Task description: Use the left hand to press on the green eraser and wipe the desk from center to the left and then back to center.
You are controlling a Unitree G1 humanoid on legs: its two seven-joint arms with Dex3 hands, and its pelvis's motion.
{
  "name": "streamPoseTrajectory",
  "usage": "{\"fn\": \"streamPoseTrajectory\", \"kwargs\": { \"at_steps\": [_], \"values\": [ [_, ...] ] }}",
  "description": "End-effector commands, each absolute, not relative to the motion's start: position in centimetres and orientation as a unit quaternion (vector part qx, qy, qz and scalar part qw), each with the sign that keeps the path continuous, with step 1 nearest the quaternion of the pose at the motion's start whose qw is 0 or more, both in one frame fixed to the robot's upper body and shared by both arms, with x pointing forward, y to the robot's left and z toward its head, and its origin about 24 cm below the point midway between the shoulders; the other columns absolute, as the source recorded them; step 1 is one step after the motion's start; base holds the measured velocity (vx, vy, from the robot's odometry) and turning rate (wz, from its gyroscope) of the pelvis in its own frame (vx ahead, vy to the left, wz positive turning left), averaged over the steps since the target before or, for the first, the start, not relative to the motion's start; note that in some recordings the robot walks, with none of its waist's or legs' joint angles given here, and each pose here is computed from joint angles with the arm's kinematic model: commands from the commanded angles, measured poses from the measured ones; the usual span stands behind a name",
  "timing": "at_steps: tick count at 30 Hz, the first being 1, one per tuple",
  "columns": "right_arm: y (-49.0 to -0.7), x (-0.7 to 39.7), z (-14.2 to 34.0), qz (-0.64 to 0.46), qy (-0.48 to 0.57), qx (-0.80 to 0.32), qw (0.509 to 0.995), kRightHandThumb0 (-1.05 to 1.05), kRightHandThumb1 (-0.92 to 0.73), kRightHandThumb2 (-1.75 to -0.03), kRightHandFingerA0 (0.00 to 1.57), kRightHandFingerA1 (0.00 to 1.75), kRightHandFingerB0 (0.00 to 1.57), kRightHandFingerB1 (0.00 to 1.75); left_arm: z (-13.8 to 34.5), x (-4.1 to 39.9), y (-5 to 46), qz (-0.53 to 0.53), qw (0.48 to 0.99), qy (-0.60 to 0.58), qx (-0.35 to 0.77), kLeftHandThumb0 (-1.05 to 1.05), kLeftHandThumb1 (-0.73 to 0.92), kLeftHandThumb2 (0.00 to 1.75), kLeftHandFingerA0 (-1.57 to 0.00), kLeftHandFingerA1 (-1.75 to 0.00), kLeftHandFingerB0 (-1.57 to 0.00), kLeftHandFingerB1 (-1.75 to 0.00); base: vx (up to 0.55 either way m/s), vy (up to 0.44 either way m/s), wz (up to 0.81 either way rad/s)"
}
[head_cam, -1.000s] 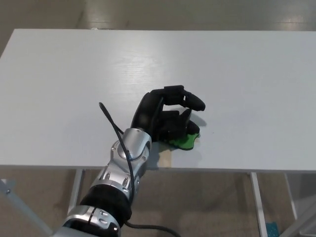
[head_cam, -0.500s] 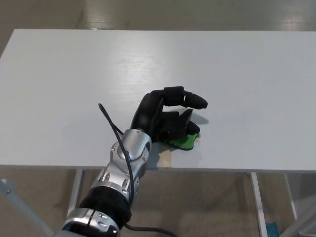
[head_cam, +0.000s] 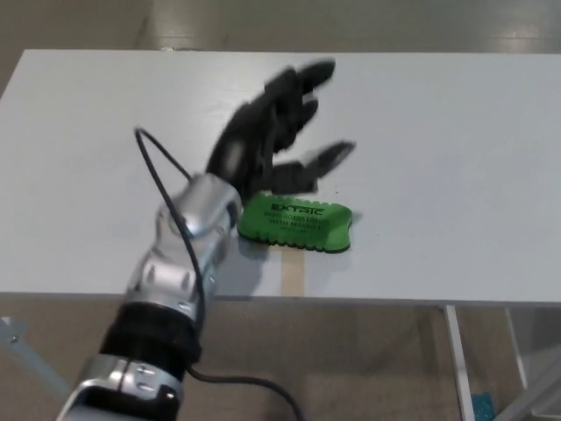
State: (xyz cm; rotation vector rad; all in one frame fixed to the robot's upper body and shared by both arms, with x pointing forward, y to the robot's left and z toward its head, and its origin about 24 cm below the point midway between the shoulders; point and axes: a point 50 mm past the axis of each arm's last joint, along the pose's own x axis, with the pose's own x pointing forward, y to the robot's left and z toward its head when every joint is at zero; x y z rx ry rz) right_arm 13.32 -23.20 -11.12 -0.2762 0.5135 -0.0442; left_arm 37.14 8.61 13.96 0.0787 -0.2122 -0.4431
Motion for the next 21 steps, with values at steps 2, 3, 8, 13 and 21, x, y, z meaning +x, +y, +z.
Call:
{"fn": "streamPoseTrajectory", "kwargs": {
  "at_steps": [2,3,8,13,21],
  "values": [
    [-23.4,12.2,-11.7,-0.022,0.282,-0.127,0.951,-0.38,-0.74,-0.62,0.68,0.59,0.65,0.43,22.5,33.0,9.0,-0.446,0.876,-0.18,0.023,-0.81,0.48,0.87,-0.05,-0.04,-0.03,-0.28,0.0,0.0,0.0],
    [-23.4,12.1,-11.8,-0.024,0.287,-0.121,0.95,-0.39,-0.74,-0.62,0.68,0.6,0.65,0.43,23.1,32.3,9.3,-0.452,0.869,-0.199,0.033,-0.85,0.52,0.89,-0.1,-0.05,-0.04,-0.25,0.0,0.0,0.0],
    [-23.4,11.7,-12.1,-0.016,0.297,-0.13,0.946,-0.39,-0.74,-0.62,0.67,0.61,0.66,0.44,24.3,29.5,10.7,-0.463,0.847,-0.251,0.072,-0.89,0.53,0.91,-0.09,-0.12,0.0,-0.22,0.0,0.0,0.0],
    [-23.5,11.5,-12.1,-0.013,0.302,-0.128,0.945,-0.4,-0.74,-0.62,0.66,0.58,0.66,0.44,23.5,27.1,13.3,-0.463,0.85,-0.241,0.065,-0.88,0.59,0.59,-0.09,-0.26,-0.04,-0.29,0.0,0.0,0.0],
    [-24.3,11.2,-11.5,-0.036,0.28,-0.094,0.955,-0.41,-0.72,-0.62,0.61,0.51,0.54,0.38,20.2,21.3,19.6,-0.44,0.872,-0.213,0.032,-0.27,0.32,0.88,-0.08,-0.5,-0.11,-0.52,0.0,0.0,0.0]
  ]
}}
